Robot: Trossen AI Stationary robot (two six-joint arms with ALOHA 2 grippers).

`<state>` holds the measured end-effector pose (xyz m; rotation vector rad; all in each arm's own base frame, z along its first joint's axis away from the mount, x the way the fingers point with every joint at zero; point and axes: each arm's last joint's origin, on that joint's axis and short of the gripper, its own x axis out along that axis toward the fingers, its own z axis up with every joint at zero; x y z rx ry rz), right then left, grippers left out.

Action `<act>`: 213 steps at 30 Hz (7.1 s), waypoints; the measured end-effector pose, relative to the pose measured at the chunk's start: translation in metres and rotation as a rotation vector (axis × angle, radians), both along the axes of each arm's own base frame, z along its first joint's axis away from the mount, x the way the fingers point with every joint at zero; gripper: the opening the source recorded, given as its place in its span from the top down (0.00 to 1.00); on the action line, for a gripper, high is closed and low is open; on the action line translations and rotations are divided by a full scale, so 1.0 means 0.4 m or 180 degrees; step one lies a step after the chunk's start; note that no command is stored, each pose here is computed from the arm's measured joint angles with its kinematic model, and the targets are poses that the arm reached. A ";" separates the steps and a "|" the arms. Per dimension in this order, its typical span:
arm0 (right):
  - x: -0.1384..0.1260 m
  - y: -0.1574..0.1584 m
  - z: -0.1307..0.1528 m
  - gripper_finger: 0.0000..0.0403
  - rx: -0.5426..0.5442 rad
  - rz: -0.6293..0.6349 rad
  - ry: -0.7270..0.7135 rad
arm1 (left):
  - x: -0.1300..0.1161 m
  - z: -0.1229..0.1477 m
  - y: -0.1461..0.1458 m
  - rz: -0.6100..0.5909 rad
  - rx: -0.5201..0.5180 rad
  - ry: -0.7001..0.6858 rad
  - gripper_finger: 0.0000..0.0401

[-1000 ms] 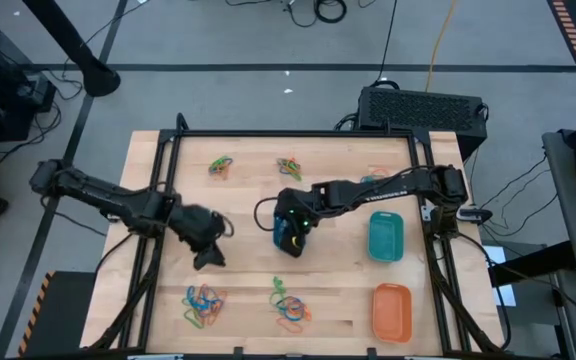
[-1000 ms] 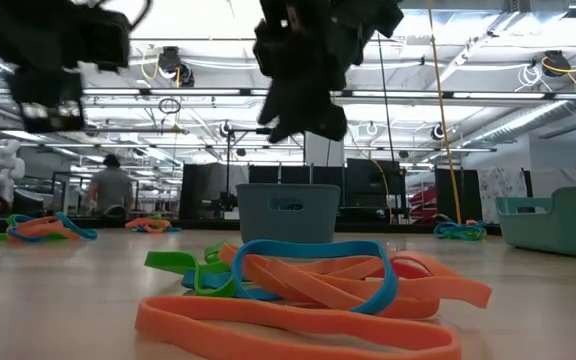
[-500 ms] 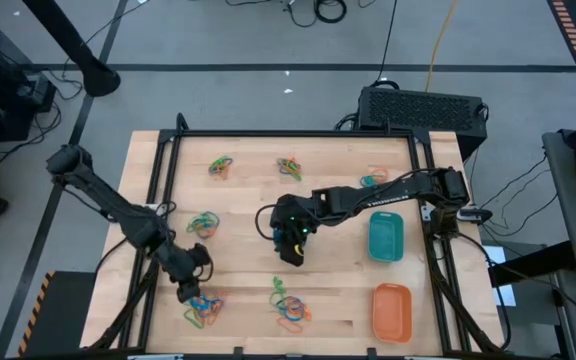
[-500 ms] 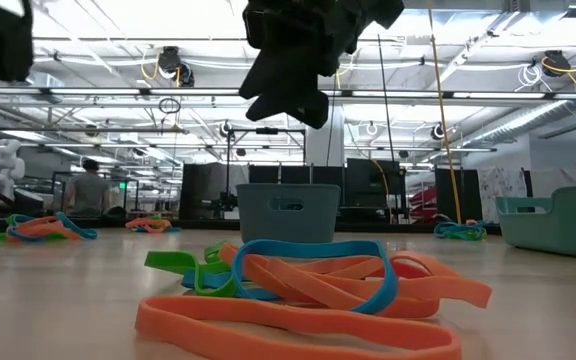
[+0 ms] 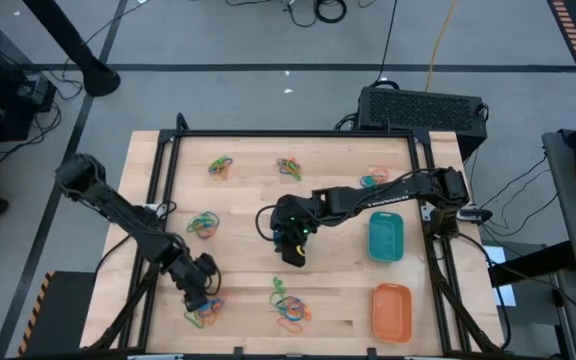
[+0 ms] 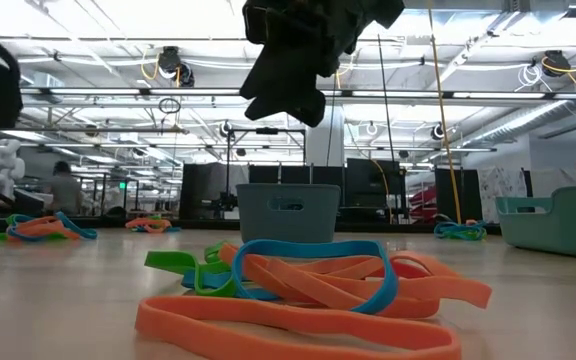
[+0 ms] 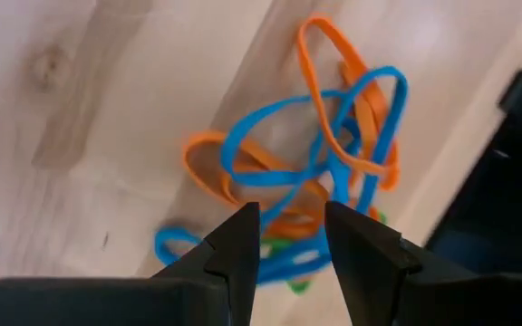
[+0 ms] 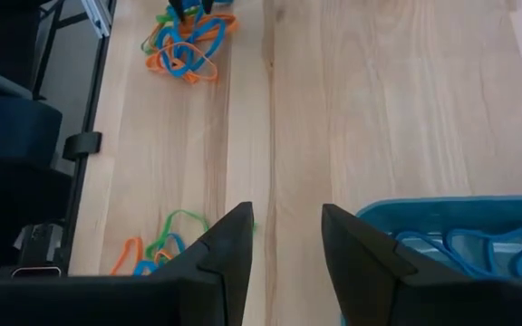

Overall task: Sort rubber bands into baskets
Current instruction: Put the blue rubberband into the blue bin

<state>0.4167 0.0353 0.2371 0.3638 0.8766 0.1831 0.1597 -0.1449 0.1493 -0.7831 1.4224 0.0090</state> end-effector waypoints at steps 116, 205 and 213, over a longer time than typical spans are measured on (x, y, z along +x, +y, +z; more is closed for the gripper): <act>0.052 0.022 0.056 0.72 -0.1220 0.0583 -0.1409 | 0.123 0.232 0.209 0.0854 0.0284 -0.2998 1.00; -0.071 -0.195 0.031 0.71 -0.0737 -0.0801 0.0510 | -0.057 0.214 0.299 0.1248 0.1390 -0.1916 0.66; -0.181 -0.215 0.157 0.71 -0.0855 -0.0783 0.0500 | -0.054 0.218 0.298 0.1291 0.1347 -0.1977 0.66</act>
